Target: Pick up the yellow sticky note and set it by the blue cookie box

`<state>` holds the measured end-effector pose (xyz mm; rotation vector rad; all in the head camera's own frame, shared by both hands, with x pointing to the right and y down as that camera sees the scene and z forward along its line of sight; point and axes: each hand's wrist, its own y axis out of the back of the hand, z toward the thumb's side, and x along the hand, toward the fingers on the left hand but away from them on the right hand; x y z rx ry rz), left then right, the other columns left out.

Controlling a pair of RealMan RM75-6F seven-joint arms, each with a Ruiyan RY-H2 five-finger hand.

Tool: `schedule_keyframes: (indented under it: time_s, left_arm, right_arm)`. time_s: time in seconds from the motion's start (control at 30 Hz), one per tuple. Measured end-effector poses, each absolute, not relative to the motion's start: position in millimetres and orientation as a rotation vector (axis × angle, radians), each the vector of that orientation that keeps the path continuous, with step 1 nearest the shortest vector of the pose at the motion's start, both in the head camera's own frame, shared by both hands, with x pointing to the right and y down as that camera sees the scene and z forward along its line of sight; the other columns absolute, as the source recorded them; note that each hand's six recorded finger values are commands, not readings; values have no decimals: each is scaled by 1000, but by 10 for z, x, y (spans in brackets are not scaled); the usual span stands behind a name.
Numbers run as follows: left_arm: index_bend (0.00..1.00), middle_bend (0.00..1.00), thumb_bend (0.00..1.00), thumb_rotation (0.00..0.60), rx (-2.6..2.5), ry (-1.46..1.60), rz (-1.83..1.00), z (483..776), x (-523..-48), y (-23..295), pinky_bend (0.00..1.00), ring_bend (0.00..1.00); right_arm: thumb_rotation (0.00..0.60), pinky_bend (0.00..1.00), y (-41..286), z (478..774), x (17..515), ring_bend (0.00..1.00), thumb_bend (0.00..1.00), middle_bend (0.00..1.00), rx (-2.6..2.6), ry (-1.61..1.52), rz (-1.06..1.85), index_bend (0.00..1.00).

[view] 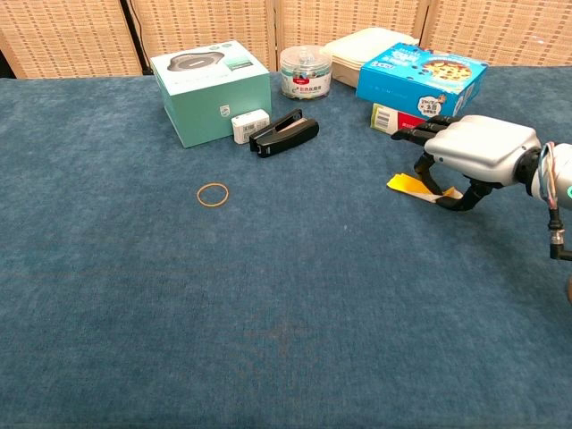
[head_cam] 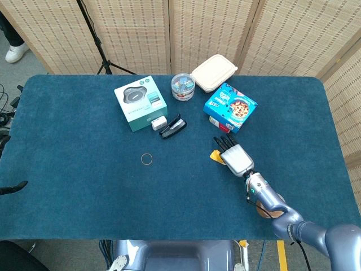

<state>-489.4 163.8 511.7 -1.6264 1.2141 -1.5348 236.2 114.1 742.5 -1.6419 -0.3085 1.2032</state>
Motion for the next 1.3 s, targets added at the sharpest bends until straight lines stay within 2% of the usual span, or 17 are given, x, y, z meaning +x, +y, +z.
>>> schedule_keyframes:
  time_s: [0.43, 0.67, 0.9, 1.13, 1.23, 1.3]
  left_arm:
    - [0, 0, 0, 600, -1635, 1223, -1525, 5101, -4893, 1645, 0, 0]
    - [0, 0, 0, 600, -1642, 1224, -1522, 5100, -4896, 1647, 0, 0]
    - [0, 0, 0, 600, -1648, 1234, -1522, 5099, -4920, 1639, 0, 0]
    - [0, 0, 0, 600, -1653, 1239, -1523, 5096, -4946, 1637, 0, 0]
    - [0, 0, 0, 600, -1655, 1243, -1522, 5094, -4960, 1635, 0, 0]
    - [0, 0, 0, 600, -1658, 1242, -1522, 5096, -4964, 1636, 0, 0]
  right_arm:
    - [600, 0, 1064, 7217, 2249, 0, 675, 0, -1613, -389, 1117, 663]
    - [600, 0, 1006, 7197, 2088, 0, 676, 0, -1583, -367, 1088, 665]
    - [600, 0, 830, 7125, 1829, 0, 676, 0, -1550, -399, 1053, 665]
    - [600, 0, 692, 6925, 1650, 0, 676, 0, -1543, -474, 998, 664]
    - [600, 0, 633, 6770, 1633, 0, 676, 0, -1543, -526, 965, 620]
    - [600, 0, 593, 6665, 1663, 0, 628, 0, -1548, -567, 949, 477]
